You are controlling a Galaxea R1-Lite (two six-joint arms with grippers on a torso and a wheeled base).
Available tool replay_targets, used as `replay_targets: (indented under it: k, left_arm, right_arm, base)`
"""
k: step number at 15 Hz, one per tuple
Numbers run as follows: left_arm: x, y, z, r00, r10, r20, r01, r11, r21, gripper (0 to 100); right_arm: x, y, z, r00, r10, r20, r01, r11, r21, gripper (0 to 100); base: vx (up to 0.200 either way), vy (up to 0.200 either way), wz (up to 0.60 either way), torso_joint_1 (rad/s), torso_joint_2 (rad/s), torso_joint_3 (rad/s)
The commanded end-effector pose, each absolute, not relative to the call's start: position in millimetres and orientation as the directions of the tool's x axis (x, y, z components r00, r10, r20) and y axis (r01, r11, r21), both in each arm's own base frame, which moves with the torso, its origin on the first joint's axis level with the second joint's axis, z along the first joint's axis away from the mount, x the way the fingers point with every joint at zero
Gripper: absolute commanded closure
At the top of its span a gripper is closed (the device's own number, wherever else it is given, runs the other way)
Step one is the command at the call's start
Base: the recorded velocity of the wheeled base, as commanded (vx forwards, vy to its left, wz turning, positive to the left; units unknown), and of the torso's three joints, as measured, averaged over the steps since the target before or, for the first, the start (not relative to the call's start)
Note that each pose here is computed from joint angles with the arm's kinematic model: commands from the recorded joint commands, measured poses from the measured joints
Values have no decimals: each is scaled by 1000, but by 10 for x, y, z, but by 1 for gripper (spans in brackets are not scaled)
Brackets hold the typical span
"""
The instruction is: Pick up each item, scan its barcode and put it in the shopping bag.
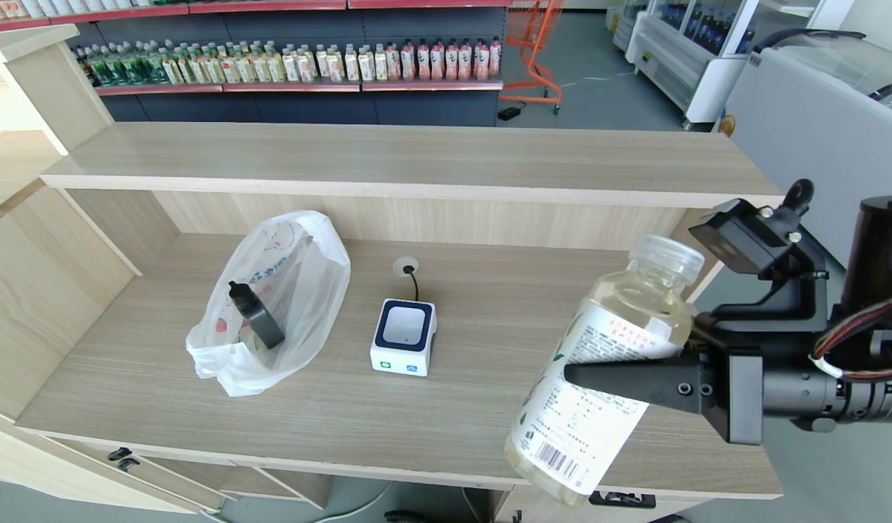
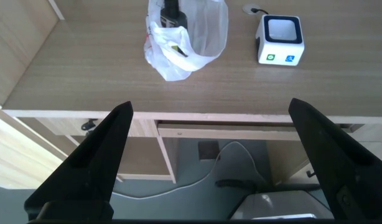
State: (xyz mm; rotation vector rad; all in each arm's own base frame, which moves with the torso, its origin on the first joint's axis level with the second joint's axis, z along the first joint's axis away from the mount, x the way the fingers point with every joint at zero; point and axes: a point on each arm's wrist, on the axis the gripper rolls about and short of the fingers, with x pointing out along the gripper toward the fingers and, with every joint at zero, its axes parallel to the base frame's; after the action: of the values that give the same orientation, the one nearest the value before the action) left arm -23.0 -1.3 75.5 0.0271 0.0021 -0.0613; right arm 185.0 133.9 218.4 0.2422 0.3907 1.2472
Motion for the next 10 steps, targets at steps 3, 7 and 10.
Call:
replay_targets:
  k: [3,7,10]
  left_arm:
    - [-228,-13,755,998,-61,-5,61,998,27,0]
    - [-228,-13,755,998,-61,-5,61,998,27,0]
    - [-228,-13,755,998,-61,-5,61,998,27,0]
  right_arm:
    - [2058,782,1956,584,777,-235,-806,519,-286,100]
    - [2142,204,2161,819,547,-171,-496,526,-691,100]
    - [2103,170,2238,857,494,-144,-395,452,-800,100]
  base:
    - [0,0,0,0,0,0]
    - [0,0,0,0,0,0]
    - [0,0,0,0,0,0]
